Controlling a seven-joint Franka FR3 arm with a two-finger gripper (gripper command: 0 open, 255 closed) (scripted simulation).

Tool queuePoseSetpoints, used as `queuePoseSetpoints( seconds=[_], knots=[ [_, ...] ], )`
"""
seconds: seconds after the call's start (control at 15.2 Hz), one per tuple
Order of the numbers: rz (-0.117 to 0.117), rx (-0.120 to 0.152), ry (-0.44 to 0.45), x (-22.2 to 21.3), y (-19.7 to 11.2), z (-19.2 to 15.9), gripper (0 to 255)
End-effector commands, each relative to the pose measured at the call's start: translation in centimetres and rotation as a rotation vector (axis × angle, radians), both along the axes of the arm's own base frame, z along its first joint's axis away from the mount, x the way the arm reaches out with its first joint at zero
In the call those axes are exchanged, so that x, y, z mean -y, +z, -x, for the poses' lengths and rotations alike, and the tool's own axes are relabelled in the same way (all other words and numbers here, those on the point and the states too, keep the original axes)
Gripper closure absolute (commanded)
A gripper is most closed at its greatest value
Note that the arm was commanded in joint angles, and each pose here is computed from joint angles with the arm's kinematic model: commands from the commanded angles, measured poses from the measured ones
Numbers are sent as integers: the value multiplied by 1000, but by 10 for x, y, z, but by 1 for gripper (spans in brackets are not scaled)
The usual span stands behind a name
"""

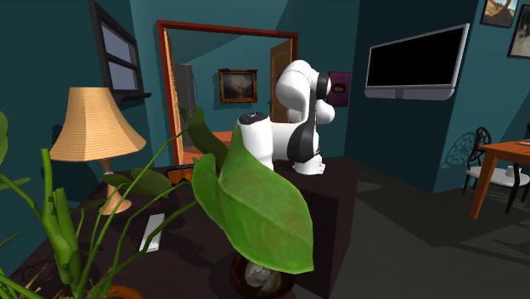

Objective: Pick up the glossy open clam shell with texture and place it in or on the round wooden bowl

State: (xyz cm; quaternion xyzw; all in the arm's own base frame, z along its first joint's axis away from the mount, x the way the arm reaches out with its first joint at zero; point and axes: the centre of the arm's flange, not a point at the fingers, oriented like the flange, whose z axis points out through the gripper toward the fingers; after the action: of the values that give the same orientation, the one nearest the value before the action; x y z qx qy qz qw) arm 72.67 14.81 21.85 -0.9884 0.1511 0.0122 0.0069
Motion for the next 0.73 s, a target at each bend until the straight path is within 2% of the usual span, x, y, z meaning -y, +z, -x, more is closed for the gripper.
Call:
queuePoseSetpoints(
  seconds=[0.0, 0.13, 0.66],
  knots=[
    [0, 1, 0, 0, 20, -1, 0],
    [0, 1, 0, 1, 44, -2, 0],
    [0, 1, 0, 1, 44, -2, 0]
  ],
)
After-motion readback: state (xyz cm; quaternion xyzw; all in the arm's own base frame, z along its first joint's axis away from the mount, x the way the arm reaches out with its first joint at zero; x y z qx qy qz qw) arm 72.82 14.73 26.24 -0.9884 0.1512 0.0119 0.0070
